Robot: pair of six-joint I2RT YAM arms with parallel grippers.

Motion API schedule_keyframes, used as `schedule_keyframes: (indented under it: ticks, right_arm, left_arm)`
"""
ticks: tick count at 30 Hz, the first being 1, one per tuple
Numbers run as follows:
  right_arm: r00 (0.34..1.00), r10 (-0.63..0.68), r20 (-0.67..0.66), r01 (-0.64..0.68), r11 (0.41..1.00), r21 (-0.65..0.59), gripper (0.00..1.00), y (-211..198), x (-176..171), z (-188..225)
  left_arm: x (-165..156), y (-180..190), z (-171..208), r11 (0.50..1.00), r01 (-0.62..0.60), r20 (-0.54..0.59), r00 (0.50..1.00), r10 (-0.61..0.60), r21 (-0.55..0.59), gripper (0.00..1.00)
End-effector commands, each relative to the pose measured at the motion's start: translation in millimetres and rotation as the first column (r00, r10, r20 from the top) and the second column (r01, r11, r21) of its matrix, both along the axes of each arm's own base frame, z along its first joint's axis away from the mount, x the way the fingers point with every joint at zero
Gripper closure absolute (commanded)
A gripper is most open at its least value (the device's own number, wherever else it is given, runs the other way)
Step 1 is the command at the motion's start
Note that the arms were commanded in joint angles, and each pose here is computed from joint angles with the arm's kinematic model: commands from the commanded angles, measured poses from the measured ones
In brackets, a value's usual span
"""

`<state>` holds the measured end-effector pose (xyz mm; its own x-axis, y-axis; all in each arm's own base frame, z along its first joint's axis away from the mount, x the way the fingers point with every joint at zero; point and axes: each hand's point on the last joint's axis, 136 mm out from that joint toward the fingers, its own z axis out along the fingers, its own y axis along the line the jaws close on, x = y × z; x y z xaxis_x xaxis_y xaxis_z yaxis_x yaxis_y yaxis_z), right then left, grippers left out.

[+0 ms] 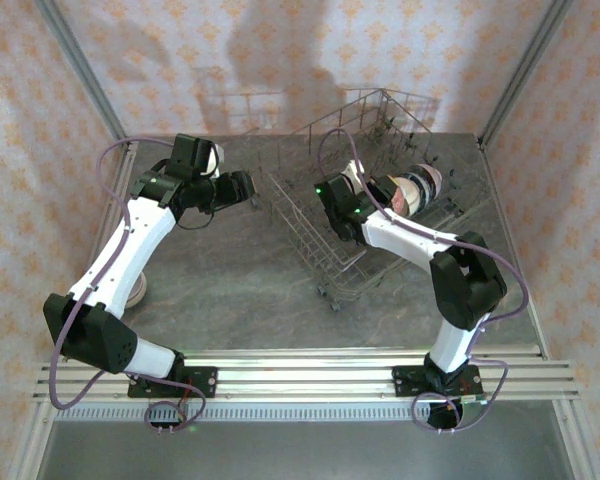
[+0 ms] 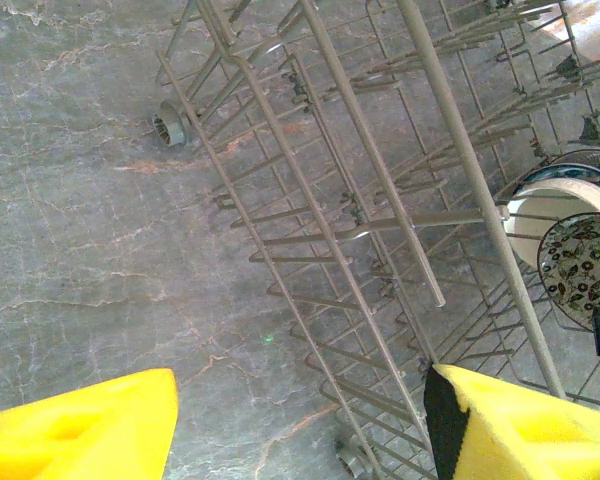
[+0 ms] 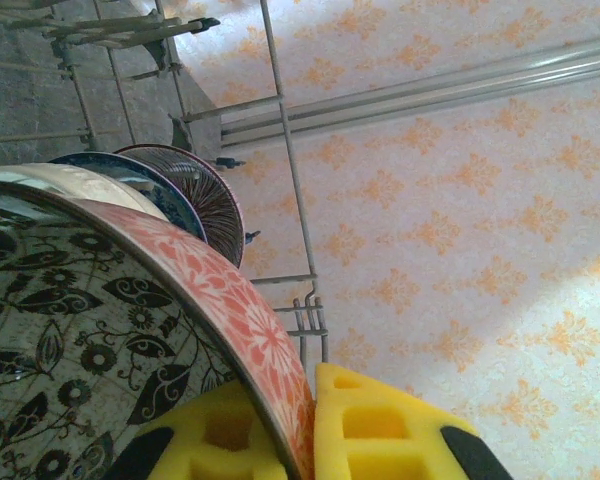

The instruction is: Load the bowls into the dish rack

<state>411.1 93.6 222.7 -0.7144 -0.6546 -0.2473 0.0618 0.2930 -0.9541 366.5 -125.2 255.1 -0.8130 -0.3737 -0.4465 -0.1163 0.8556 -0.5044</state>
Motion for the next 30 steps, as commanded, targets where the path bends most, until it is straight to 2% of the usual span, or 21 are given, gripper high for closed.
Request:
schedule_keyframes:
  ticks: [1,5,13,30]
  right_arm:
    - [0.999,0.014,-0.046,-0.013,1.0,0.027,1.0,2.6,-3.4,-12.9]
    - [0.997,0.047,-0.068,-0.043,0.998,0.053,1.0,6.5,-1.0,-15.5]
    - [0.977,0.119,-0.176,-0.116,0.993,0.028,1.0,15.3,3.3,-29.5]
    - [0.935,0.164,-0.314,-0.167,0.986,0.017,1.0,22.4,4.4,-45.7]
  left_arm:
    - [1.0,0.9,4.4,1.0,-0.001,0.022,1.0,0.002,-0.015,0.33]
    - [1.4,0.7,5.8,1.0,-0.002,0.022,1.0,0.002,-0.014,0.33]
    - [1.6,1.0,8.0,1.0,0.003,0.024,1.0,-0.003,-0.008,0.33]
    - [5.8,-0.5,14.1,1.0,0.016,0.021,1.0,-0.016,0.002,0.33]
